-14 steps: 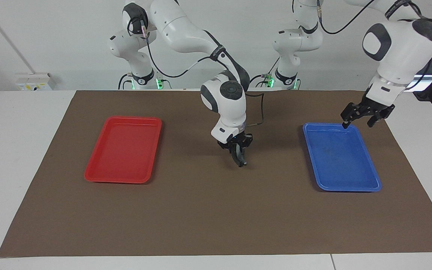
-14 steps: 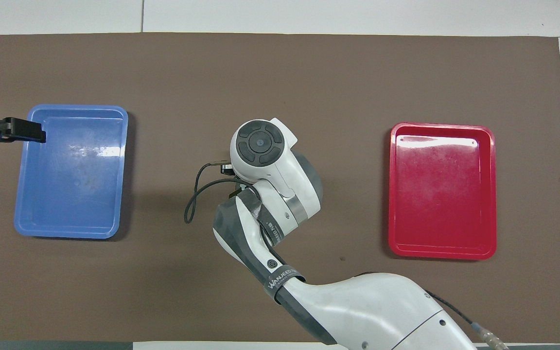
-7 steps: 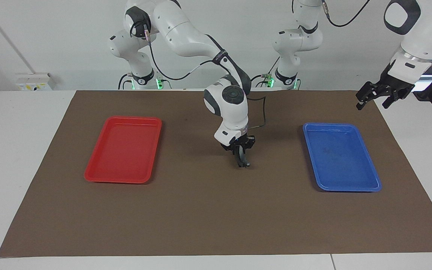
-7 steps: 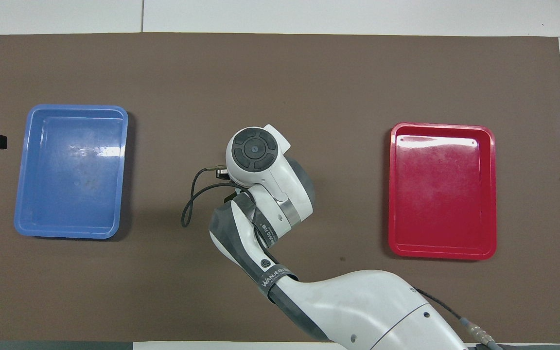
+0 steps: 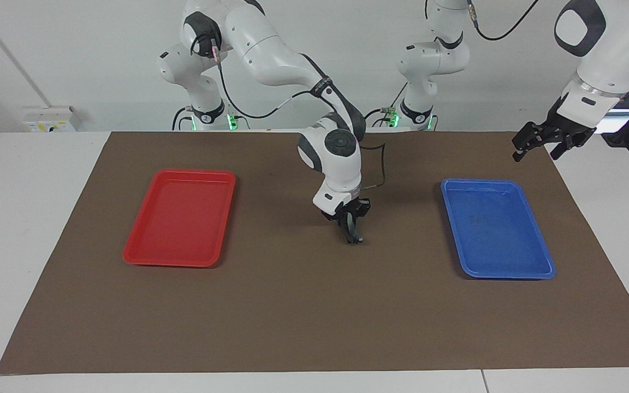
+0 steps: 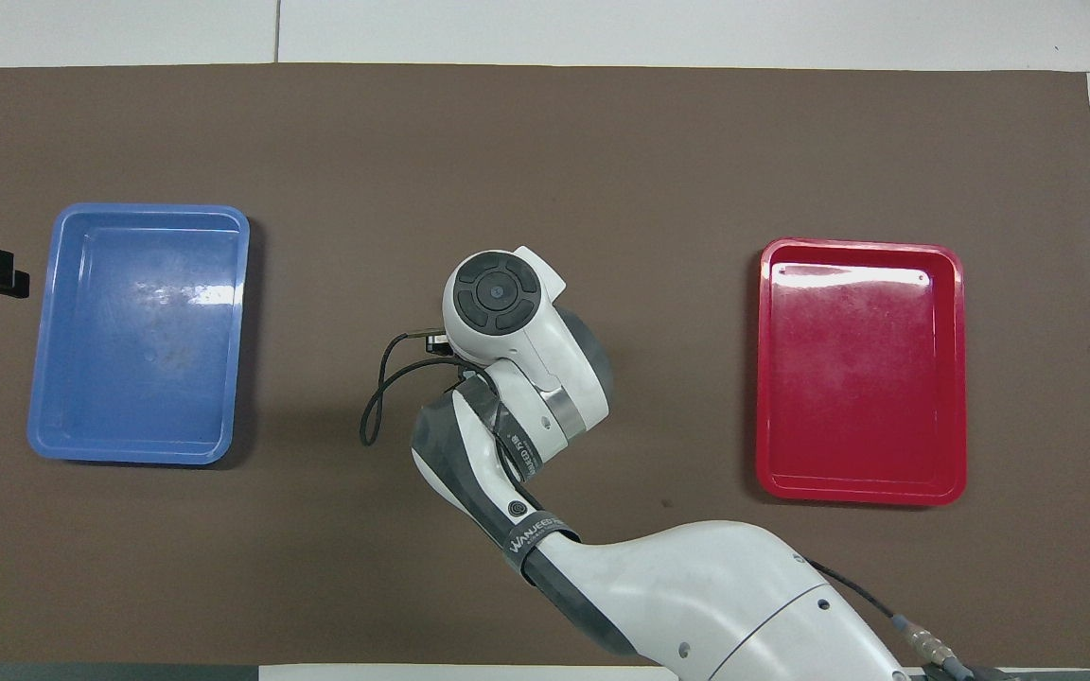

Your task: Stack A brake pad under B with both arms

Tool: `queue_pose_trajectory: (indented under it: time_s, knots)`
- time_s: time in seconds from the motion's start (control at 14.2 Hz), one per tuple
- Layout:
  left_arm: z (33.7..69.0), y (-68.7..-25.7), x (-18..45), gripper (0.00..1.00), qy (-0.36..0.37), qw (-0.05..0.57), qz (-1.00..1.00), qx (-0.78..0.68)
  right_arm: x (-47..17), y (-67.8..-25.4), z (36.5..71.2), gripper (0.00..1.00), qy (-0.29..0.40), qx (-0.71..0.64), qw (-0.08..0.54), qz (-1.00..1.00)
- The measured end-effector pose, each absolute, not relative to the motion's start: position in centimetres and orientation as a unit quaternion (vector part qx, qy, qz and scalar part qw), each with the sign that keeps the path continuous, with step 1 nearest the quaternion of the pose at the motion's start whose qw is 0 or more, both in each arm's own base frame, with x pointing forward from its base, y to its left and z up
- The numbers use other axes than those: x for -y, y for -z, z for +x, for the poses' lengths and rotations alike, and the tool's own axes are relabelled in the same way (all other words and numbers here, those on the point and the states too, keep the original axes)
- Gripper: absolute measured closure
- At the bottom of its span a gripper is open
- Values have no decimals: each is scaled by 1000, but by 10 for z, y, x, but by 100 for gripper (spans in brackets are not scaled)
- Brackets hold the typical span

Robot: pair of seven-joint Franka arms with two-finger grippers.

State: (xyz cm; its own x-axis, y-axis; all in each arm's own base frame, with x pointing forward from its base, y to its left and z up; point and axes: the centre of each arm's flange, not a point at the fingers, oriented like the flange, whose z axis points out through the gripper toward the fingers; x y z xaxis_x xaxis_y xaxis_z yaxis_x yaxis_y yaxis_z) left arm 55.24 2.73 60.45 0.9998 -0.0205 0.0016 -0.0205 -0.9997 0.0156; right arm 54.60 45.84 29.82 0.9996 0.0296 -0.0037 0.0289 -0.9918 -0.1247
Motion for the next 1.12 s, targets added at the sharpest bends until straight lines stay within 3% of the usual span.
queue_pose_trajectory:
  time_s: [0.77,0.91,1.12]
  knots:
    - [551,-604,-31,0,3,8,1000,7,-458,-297,546,57,1,15,67,-998]
    - [551,-604,-31,0,3,8,1000,7,-459,-296,545,42,3,13,72,-997]
    - [551,-604,-31,0,3,8,1000,7,-464,-303,545,9,7,14,78,-997]
